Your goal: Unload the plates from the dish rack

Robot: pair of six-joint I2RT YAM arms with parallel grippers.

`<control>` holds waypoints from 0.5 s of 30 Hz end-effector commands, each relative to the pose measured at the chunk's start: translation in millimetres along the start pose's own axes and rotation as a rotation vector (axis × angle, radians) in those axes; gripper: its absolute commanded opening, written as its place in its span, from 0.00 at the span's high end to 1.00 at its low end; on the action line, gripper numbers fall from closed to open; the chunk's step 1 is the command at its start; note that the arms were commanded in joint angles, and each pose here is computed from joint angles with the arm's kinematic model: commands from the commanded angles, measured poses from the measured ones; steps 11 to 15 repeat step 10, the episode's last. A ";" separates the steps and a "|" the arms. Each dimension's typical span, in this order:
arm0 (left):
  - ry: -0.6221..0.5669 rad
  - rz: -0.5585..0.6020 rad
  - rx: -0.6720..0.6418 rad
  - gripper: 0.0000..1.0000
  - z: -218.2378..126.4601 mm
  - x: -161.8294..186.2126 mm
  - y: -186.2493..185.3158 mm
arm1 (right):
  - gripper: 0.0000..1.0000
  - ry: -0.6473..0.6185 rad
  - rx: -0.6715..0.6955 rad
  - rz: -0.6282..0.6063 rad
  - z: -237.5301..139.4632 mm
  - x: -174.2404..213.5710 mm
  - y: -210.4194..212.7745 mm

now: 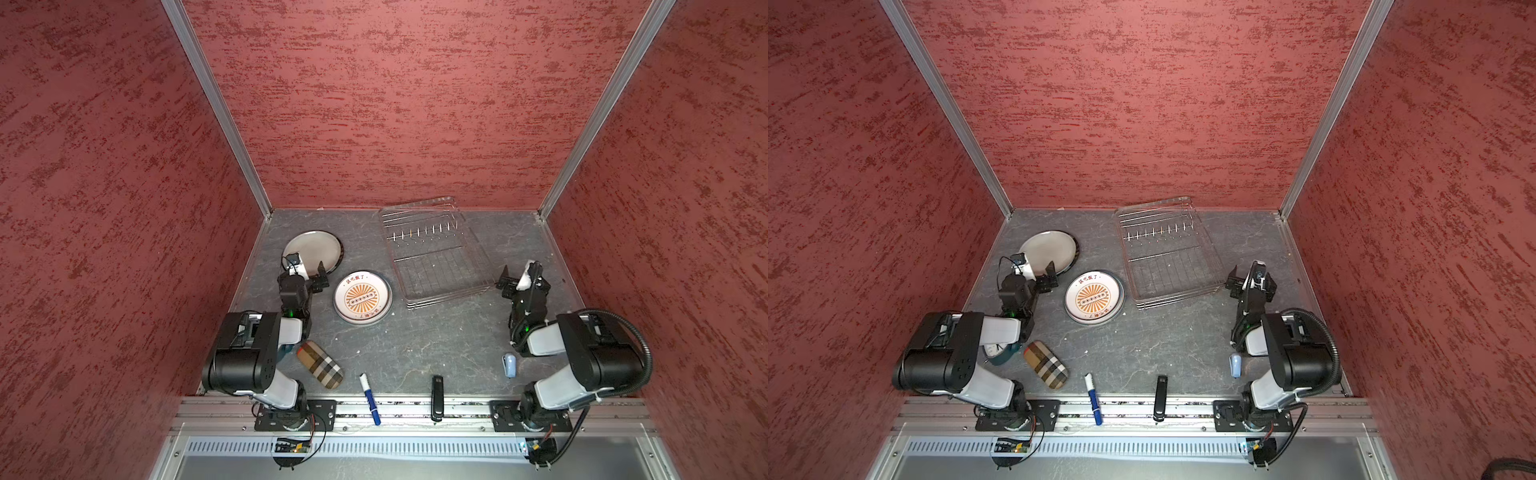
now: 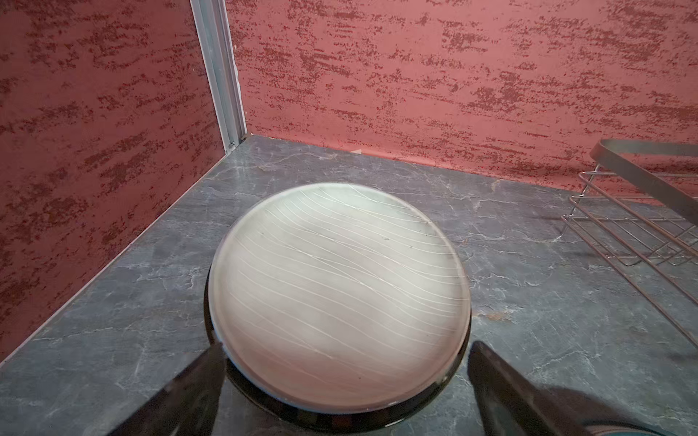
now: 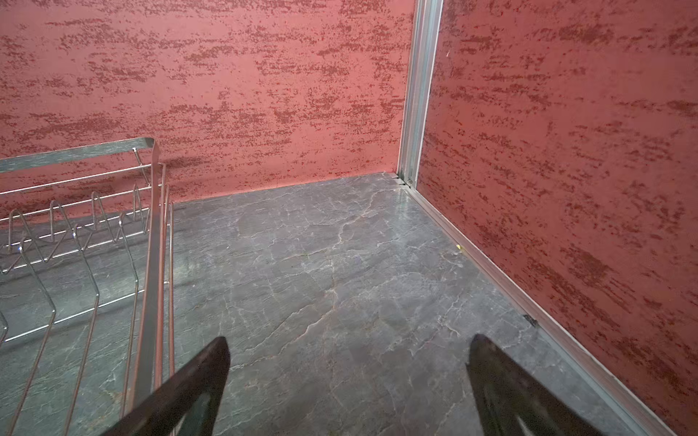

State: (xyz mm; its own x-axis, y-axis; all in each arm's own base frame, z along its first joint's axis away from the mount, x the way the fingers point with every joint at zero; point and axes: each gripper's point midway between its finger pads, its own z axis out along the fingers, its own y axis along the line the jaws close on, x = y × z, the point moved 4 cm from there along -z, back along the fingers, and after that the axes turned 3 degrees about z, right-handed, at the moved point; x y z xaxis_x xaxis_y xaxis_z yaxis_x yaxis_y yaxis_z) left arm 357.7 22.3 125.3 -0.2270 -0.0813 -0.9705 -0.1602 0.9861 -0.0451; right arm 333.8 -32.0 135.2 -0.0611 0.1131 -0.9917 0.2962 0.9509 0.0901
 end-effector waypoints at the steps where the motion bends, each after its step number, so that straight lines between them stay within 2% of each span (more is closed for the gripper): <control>1: -0.002 0.016 0.002 0.01 1.2 -1.4 -1.1 | 0.01 -0.026 -0.018 0.006 2.7 -7.9 2.9; 15: -0.002 0.018 0.002 0.01 1.0 -1.3 -1.4 | 0.01 0.012 -0.043 0.033 10.5 -6.1 -0.2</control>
